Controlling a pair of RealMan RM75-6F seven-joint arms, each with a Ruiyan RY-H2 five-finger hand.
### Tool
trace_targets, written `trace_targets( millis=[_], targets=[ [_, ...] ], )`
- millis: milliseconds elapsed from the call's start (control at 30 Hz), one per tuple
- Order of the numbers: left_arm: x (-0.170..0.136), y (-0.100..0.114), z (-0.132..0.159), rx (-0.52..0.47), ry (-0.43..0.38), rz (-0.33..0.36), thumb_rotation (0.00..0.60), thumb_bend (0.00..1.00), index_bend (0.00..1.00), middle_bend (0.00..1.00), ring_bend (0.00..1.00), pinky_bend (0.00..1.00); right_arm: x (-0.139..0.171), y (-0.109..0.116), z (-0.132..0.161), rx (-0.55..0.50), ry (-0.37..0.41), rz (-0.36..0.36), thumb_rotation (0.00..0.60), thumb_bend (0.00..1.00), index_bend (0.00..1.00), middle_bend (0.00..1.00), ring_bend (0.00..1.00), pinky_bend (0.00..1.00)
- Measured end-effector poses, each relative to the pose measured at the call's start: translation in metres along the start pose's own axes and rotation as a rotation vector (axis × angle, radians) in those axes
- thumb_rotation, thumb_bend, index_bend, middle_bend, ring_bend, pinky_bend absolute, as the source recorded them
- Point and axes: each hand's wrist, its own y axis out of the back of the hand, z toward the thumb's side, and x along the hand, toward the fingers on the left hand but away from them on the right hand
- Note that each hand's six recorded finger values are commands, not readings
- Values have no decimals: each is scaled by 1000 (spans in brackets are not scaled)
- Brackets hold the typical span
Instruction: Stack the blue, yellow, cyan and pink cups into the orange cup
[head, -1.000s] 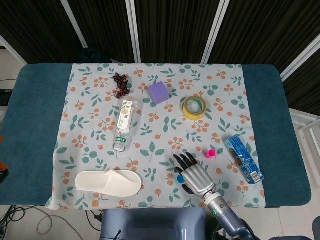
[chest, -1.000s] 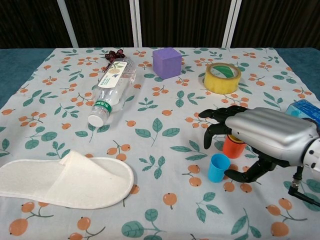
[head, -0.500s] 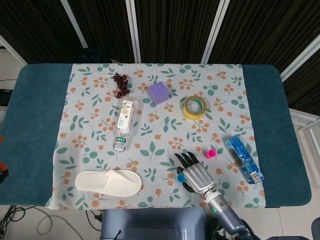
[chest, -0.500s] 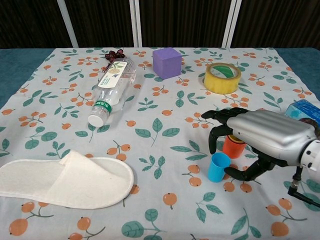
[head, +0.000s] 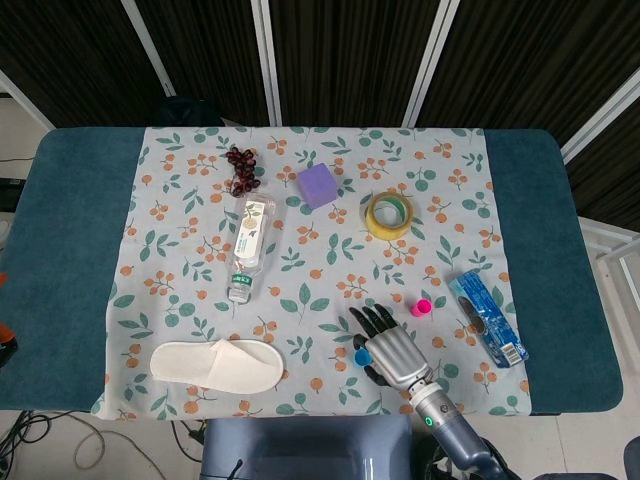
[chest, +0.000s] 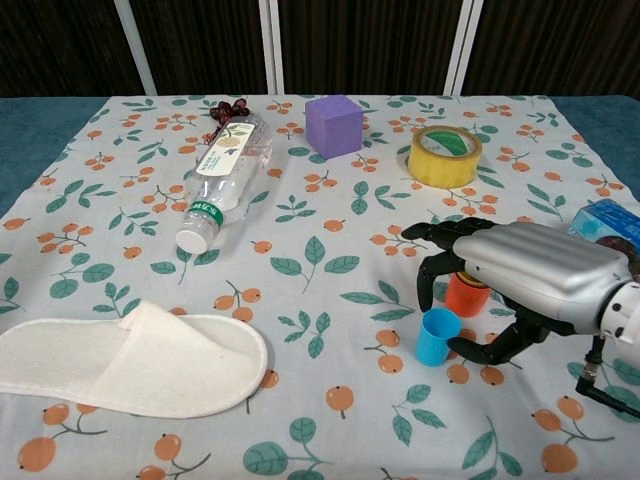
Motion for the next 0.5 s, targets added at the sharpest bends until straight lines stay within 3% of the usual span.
trace_targets(
  millis=[233, 500],
  targets=[
    [0, 0, 0, -2, -1, 1, 600, 814, 157, 29, 18, 76, 3, 14, 4, -2, 14, -24, 600, 459, 490, 0, 0, 61],
    [0, 0, 1, -3, -2, 1, 600, 813, 157, 29, 18, 76, 5, 51, 2, -23, 7, -63, 600, 458, 490, 0, 0, 61]
  ],
)
